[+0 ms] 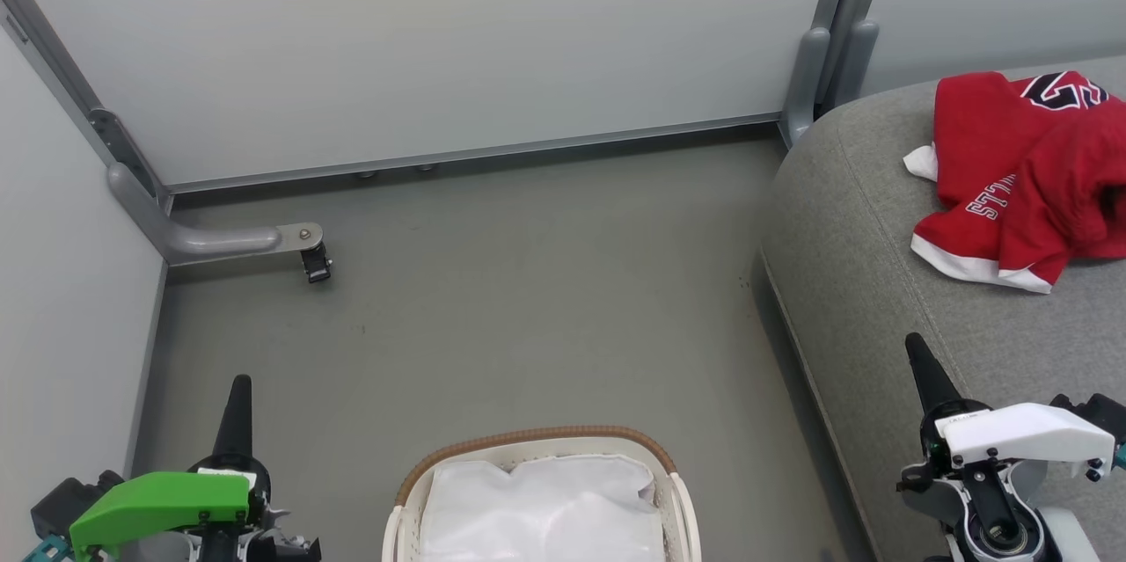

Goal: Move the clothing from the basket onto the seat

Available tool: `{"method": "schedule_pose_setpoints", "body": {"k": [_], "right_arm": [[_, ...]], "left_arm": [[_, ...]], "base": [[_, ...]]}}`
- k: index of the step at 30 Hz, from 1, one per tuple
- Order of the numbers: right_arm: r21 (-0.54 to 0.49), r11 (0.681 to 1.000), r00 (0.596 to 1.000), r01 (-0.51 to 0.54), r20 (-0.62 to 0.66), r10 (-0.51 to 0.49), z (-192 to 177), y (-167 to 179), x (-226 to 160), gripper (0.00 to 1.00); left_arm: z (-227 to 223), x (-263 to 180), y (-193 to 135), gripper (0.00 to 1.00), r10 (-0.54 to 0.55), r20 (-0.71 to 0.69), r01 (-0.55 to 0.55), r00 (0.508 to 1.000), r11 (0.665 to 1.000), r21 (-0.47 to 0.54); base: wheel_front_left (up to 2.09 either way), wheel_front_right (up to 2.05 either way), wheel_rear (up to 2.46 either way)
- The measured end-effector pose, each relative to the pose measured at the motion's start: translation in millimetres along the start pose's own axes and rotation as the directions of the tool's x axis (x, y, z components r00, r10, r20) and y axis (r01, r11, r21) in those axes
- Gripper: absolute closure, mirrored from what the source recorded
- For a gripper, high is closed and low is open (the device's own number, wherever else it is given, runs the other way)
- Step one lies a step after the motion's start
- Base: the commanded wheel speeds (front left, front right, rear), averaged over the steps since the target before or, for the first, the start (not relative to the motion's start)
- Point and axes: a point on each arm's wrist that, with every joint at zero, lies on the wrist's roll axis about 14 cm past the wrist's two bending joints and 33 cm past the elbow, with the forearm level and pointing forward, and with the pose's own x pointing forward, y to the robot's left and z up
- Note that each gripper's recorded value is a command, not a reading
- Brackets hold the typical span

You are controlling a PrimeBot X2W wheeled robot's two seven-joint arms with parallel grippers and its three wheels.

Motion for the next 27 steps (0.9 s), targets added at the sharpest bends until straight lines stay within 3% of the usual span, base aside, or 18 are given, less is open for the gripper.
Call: {"method": "schedule_pose_setpoints", "body": {"k": [27], "right_arm": [[0.208, 0.977, 0.999, -0.048, 0.000, 0.049, 5, 12, -2, 1.00]], "left_arm": [[5, 4, -21, 1.00, -0.072, -0.003, 0.070, 0.997, 0.978, -0.196]], "base": [[0.00, 0.00, 0.00]]}}
